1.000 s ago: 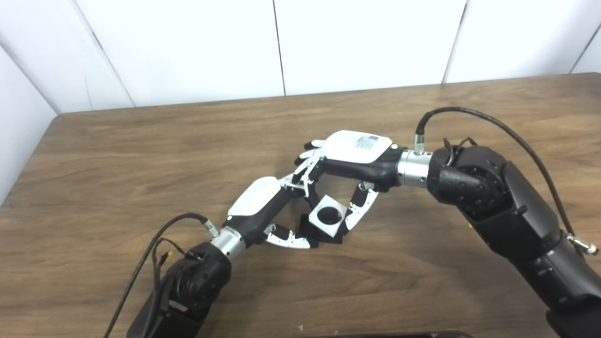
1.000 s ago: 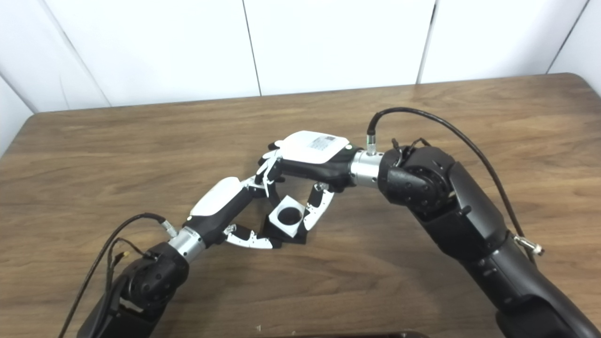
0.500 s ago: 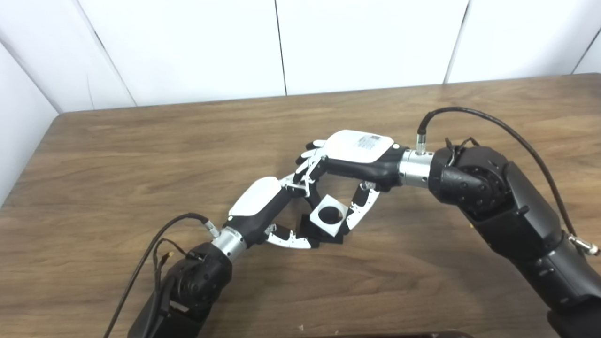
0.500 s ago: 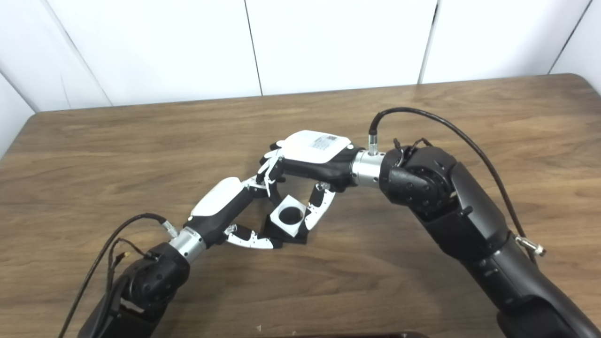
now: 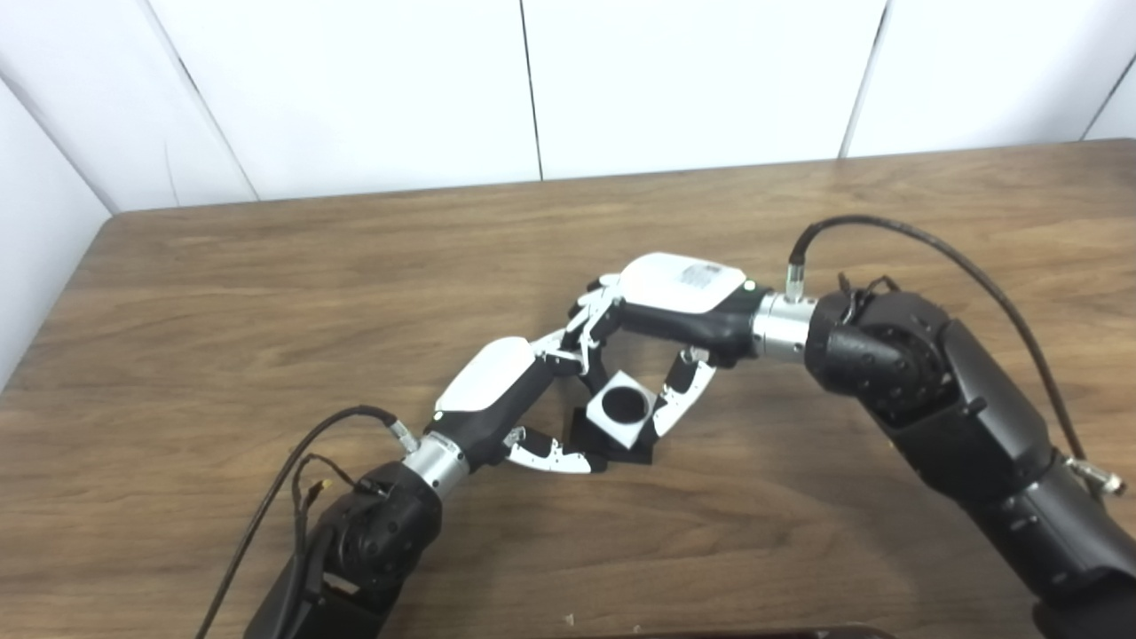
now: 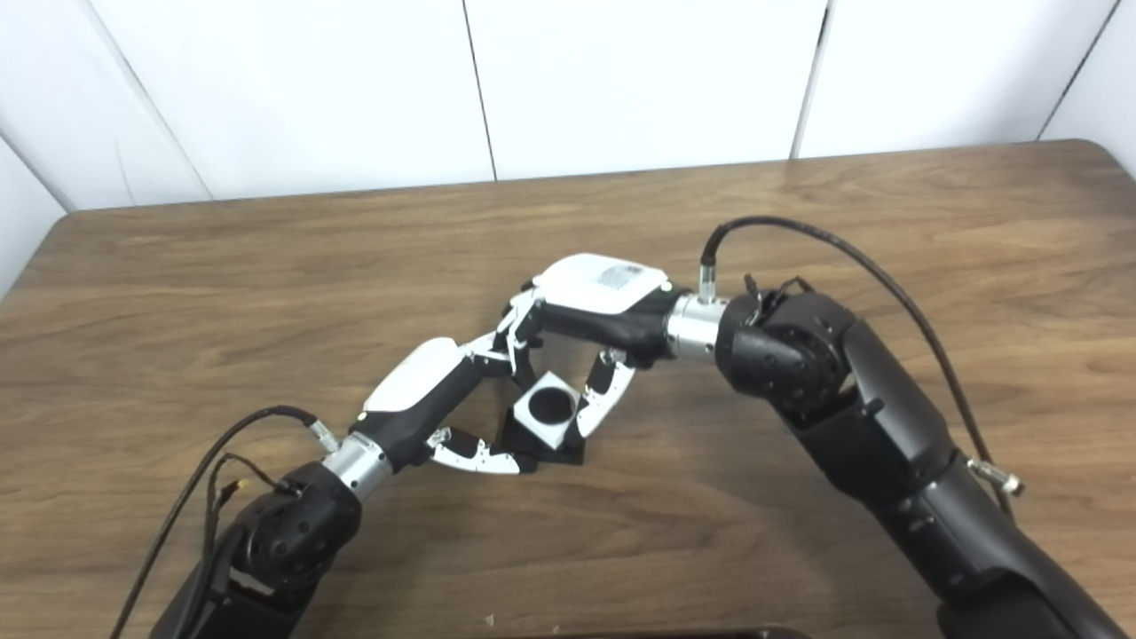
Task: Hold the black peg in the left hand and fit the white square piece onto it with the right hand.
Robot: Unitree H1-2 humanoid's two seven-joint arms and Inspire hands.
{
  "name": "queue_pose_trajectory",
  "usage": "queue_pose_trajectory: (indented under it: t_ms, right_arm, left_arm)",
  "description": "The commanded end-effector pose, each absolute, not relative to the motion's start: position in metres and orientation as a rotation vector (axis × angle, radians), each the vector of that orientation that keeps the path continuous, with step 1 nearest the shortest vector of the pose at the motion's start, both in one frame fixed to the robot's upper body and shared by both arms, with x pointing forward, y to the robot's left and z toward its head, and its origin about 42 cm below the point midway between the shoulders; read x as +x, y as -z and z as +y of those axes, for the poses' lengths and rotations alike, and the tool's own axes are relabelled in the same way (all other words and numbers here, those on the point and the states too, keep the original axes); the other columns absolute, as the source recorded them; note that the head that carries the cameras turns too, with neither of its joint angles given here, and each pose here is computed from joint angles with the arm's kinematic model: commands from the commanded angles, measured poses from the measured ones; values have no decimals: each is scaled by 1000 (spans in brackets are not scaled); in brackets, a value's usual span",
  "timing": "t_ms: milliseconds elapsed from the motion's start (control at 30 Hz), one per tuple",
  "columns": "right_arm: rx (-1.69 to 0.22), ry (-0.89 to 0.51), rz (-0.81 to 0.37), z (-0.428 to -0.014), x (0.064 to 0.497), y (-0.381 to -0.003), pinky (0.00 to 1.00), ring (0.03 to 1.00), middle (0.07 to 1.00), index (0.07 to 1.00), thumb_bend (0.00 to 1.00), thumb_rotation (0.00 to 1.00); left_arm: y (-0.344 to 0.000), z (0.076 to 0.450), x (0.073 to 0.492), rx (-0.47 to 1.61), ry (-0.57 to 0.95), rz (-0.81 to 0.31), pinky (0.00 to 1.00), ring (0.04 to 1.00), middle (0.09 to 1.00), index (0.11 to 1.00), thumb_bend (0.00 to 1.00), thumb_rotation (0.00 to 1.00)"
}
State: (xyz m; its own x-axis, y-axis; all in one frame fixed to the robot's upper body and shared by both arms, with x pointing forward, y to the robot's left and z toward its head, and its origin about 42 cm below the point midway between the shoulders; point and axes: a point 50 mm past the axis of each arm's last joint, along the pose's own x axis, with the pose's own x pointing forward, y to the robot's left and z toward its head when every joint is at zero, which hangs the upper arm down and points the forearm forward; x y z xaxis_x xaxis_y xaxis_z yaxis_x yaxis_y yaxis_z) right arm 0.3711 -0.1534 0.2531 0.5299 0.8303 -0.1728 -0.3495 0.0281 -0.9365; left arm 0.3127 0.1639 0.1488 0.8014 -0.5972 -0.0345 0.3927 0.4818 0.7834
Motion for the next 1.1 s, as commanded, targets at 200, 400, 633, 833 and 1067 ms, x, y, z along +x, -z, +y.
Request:
queue_pose_trajectory:
  t_ms: [200,400,633,833,1067]
  right_arm:
    - [-1230,-927,-557,-147,381,-261,936,883,789,480,521,140]
    - [-1242,-927,-541,-147,381,-258,926,886,793,481,521,141]
    - [-1294,-922,-473,-150,383,-263,952,900,838,685,777,233]
    - [-1321,-890,-438,-157,385,-277,959,973,993,996,999,350]
    - [-1321,-874,-448,-163,388,-283,952,968,1000,1000,1000,354]
  left_arm:
    - [-147,162,310,917,647,-251,917,954,911,494,518,83]
    - [-148,162,310,918,646,-244,916,956,912,494,518,83]
    - [-148,163,312,922,644,-243,908,955,907,494,518,83]
    - [-149,164,312,921,646,-239,912,955,912,494,518,84]
    - [-148,165,313,921,648,-237,913,954,910,494,518,84]
